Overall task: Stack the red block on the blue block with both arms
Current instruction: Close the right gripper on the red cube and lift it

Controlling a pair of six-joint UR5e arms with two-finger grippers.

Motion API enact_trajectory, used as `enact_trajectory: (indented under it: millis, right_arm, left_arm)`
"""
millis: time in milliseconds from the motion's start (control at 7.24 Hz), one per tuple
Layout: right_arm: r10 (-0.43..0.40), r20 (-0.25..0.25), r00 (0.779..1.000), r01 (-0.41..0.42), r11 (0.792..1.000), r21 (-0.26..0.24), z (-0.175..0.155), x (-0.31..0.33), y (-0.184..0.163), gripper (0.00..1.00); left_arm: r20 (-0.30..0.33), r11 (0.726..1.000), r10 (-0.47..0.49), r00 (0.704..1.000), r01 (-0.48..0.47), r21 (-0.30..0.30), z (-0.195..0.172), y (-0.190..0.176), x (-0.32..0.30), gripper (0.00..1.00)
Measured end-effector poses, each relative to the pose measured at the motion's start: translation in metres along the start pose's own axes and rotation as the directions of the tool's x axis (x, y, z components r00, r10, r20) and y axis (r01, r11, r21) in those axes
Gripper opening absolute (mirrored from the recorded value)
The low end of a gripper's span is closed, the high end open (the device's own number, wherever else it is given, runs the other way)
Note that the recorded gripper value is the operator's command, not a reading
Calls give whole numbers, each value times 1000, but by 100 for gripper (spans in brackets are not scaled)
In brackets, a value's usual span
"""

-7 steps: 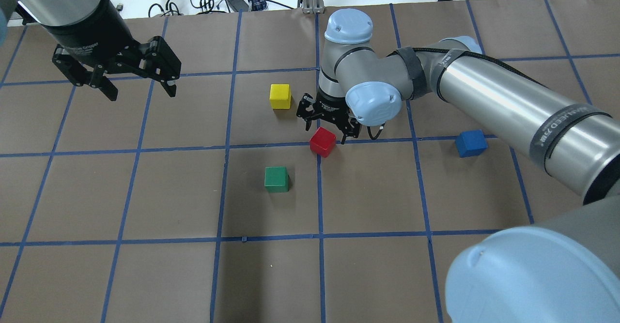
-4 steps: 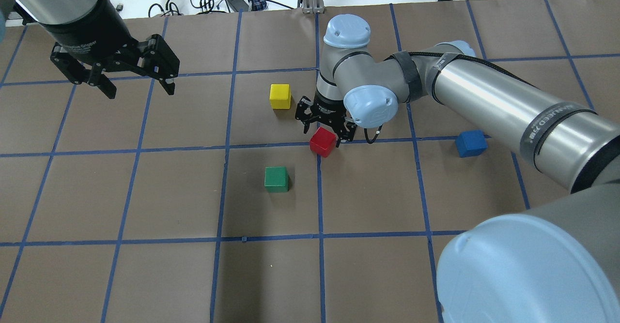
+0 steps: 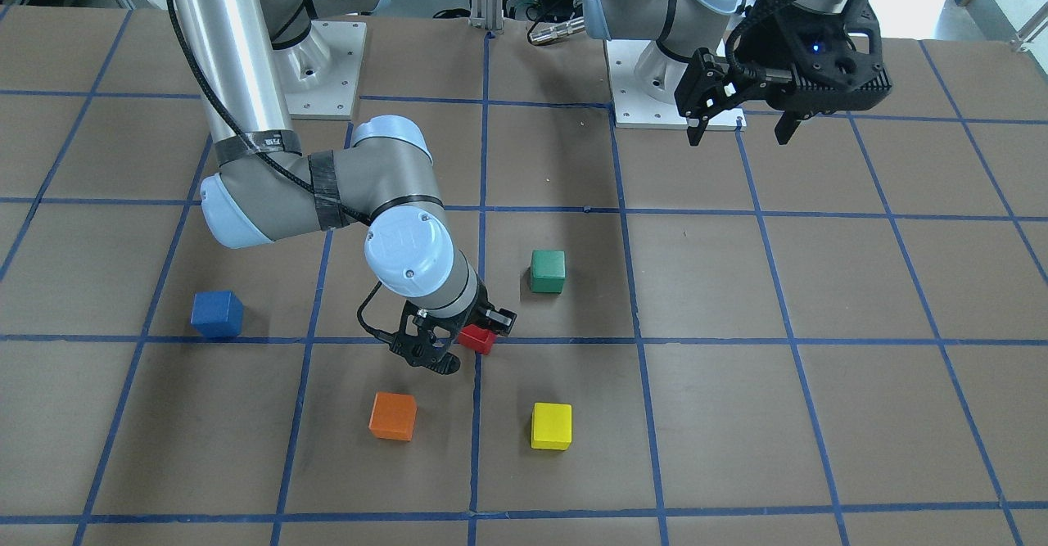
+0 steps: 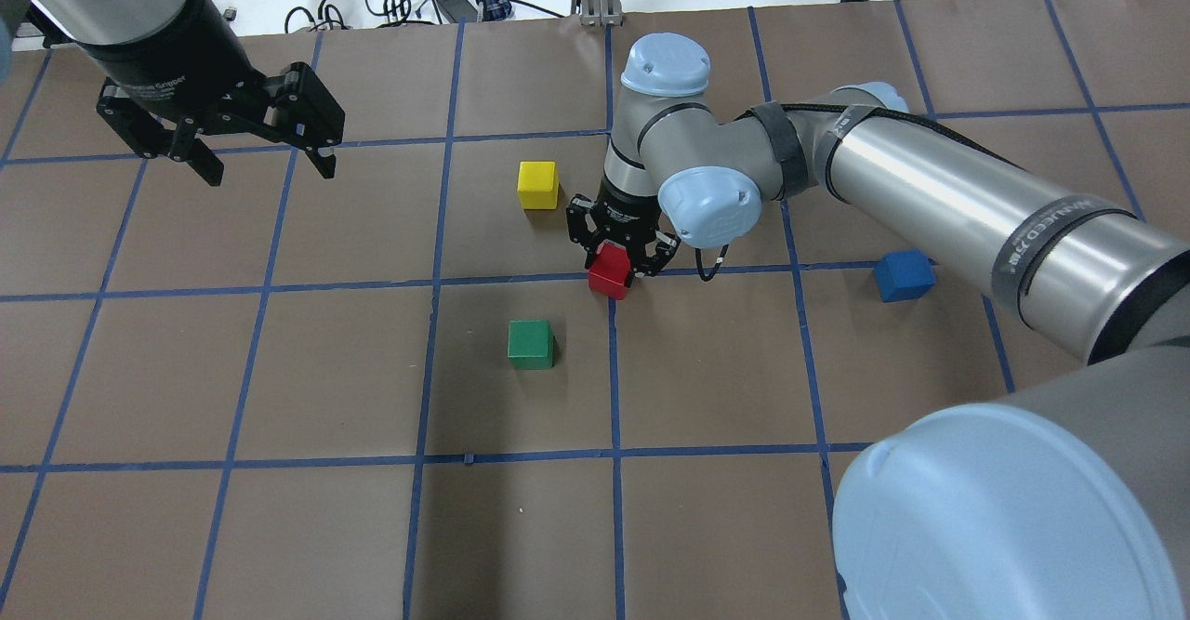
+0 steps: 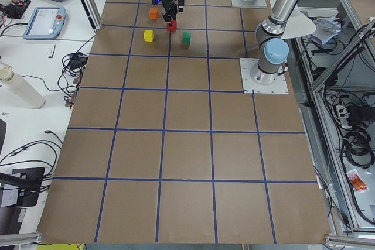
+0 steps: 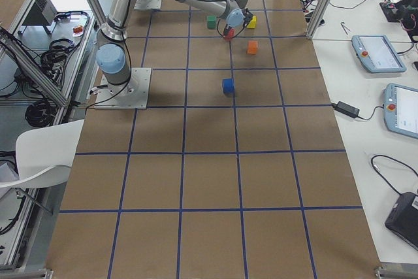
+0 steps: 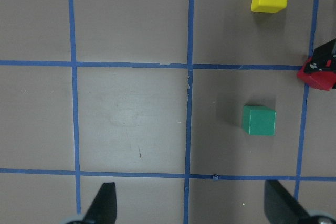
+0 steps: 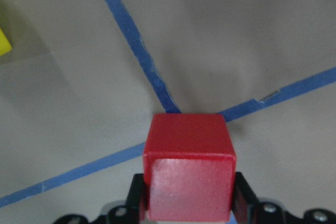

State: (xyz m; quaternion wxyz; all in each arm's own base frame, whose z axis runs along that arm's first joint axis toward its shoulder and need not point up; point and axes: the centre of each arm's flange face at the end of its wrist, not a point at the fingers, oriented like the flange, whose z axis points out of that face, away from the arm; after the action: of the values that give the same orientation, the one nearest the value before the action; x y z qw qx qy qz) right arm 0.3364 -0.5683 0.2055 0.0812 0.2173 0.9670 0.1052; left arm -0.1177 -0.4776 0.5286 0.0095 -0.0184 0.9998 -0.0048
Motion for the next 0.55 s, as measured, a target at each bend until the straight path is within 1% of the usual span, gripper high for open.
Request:
enact_trajectory:
  millis: [138, 276, 415, 553]
  right_arm:
    - [-3, 1, 1000, 3, 1000, 8, -6, 0, 0, 0]
    - [-8, 2, 1000, 8, 1000, 20, -20, 0, 2, 0]
    - [-16, -9, 1000, 17, 999, 39, -37, 4, 5, 0]
    - [-34, -33, 999, 36, 997, 61, -57, 14, 5, 0]
  left_arm:
    - [0, 1000, 0, 1000, 0, 0, 0, 0, 0, 100]
    - [0, 1000, 1, 1000, -1, -1, 0, 0, 0, 100]
    - [0, 1000, 1, 1000, -1, -1, 0, 0, 1, 100]
    - [0, 1000, 0, 1000, 0, -1, 0, 0, 1, 100]
